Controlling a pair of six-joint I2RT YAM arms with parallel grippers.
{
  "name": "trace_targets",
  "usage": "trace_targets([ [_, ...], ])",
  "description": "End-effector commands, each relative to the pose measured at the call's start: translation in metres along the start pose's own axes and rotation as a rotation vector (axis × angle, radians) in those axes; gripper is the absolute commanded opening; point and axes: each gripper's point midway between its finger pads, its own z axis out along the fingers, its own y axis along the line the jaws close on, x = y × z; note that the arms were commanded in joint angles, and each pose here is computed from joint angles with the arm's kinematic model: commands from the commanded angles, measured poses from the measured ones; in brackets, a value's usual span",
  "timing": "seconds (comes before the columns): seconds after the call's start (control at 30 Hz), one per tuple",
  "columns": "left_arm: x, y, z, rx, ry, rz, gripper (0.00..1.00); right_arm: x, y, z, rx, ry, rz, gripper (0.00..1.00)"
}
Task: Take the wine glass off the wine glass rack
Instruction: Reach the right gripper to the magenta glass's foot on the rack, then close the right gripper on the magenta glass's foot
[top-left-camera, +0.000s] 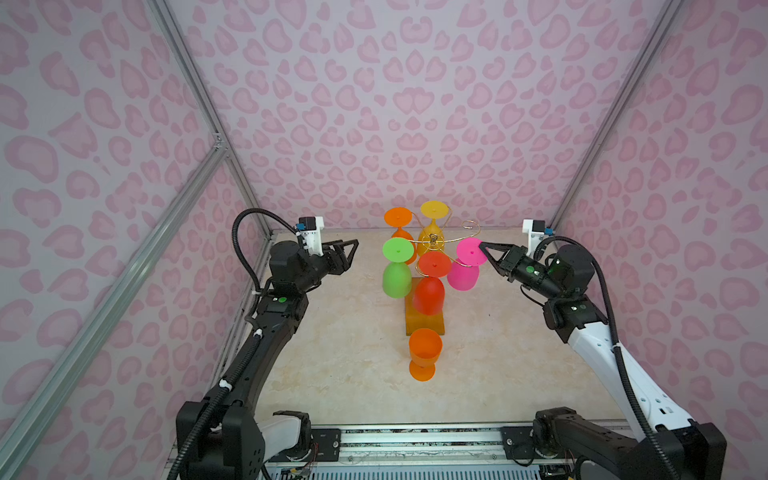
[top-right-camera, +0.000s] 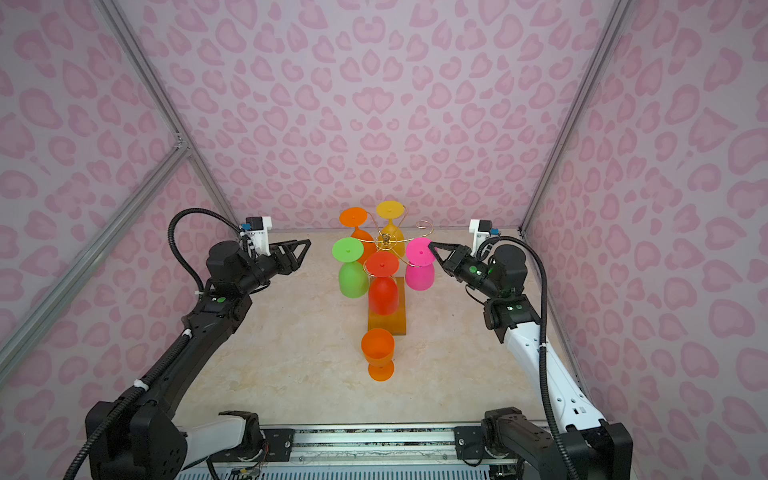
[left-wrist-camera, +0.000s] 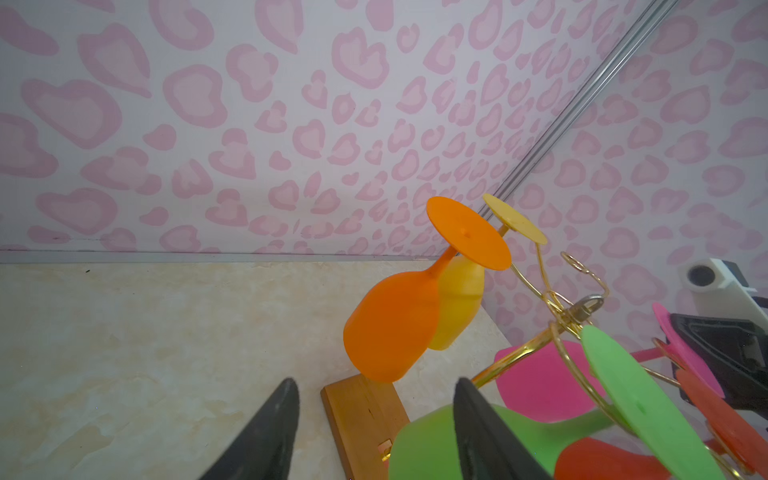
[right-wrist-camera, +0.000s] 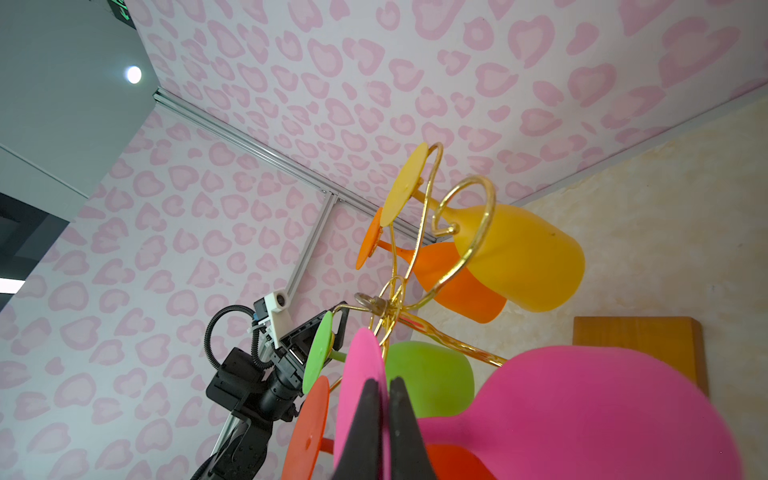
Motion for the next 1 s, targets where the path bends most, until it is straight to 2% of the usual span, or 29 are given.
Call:
trace_targets([
  [0.0,-0.007,-0.005,0.001,0.025,-0.024,0.027,0.61,0.001,0.003,0.001,-0.023,0.01,0.01,0.0],
  [0.4,-0.002,-0.003,0.003,0.029,-0.012,0.023,0.61,-0.003,0.022,-0.002,-0.096,0.01,0.062,0.0],
  [0.97,-0.003,-0.004,0.003,0.034,-0.011,0.027,0.61,0.016,0.028,-0.021,-0.044,0.067,0.044,0.0],
])
